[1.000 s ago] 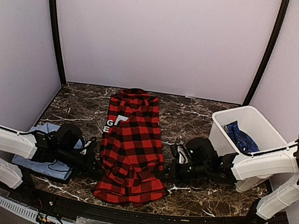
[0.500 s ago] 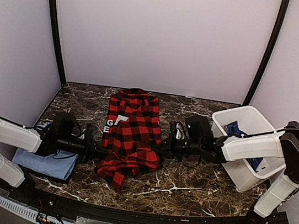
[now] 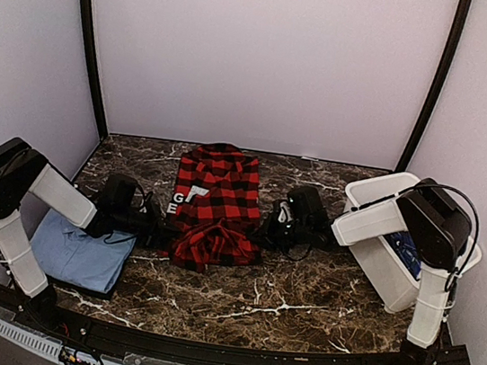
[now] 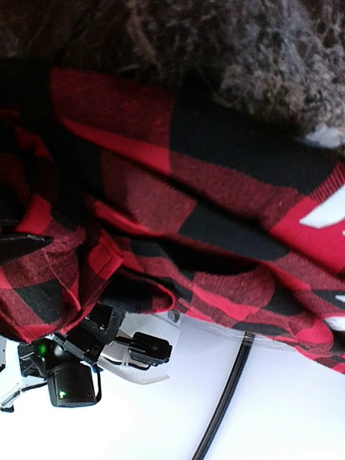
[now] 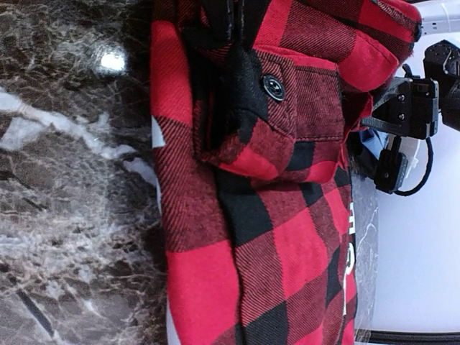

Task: Fold and stack the long sleeve shirts
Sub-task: Fold the rectangle-folded shirt at the center of the board.

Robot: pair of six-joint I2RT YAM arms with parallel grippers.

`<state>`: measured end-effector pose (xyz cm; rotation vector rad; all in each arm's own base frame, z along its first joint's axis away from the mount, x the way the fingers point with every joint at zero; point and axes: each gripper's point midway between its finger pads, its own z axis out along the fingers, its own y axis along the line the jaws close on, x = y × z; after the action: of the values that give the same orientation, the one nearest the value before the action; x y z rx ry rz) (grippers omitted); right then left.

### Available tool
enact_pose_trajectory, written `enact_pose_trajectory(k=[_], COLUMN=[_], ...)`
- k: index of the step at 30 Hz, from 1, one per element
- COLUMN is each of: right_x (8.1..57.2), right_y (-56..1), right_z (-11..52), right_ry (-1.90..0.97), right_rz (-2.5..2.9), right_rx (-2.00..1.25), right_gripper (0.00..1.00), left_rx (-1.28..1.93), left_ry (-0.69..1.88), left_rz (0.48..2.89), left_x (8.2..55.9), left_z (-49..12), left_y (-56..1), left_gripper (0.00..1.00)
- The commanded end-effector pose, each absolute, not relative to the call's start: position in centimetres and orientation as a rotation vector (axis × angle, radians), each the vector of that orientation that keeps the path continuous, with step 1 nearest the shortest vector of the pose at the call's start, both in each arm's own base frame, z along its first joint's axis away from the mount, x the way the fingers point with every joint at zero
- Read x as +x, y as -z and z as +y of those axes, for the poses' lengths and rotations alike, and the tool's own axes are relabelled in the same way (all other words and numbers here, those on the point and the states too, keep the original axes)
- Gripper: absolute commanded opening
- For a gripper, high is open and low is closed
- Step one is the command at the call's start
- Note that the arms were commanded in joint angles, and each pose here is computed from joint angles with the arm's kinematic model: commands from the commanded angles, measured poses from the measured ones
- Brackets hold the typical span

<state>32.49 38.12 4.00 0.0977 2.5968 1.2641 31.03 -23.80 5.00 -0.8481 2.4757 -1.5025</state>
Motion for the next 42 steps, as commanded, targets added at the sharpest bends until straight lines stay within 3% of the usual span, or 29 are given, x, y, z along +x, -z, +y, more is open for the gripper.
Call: enact_pose_trajectory(k=[1, 11, 18, 39, 42], right_x=[32.9, 28.0, 25.2, 29.1, 29.4], right_y=[-3.4, -1.5, -3.7, -4.4, -4.2], right_z=[37.9, 33.5, 32.0, 34.5, 34.4], right_ry=[-1.204, -1.151, -1.146, -1.077, -1.082], right_rz=[2.595, 2.654, 2.621, 2.600, 2.602], right_rx=[0.074, 0.138, 0.149, 0.053, 0.048], right_gripper=[0.00, 0.00, 0.00, 0.00, 0.00], left_rx=[-0.801, -0.743, -0.679, -0.635, -0.619], left_ry=[1.455, 1.454, 1.456, 1.222, 1.216], left_rz=[2.481, 2.595, 2.612, 2.530, 2.520], left_x=[31.8, 27.7, 25.9, 27.6, 28.3], left_z=[-23.7, -26.7, -27.6, -24.4, -24.3], left_y=[-3.9, -2.1, -2.7, -4.7, -4.7], left_gripper=[0.00, 0.00, 0.00, 0.00, 0.08])
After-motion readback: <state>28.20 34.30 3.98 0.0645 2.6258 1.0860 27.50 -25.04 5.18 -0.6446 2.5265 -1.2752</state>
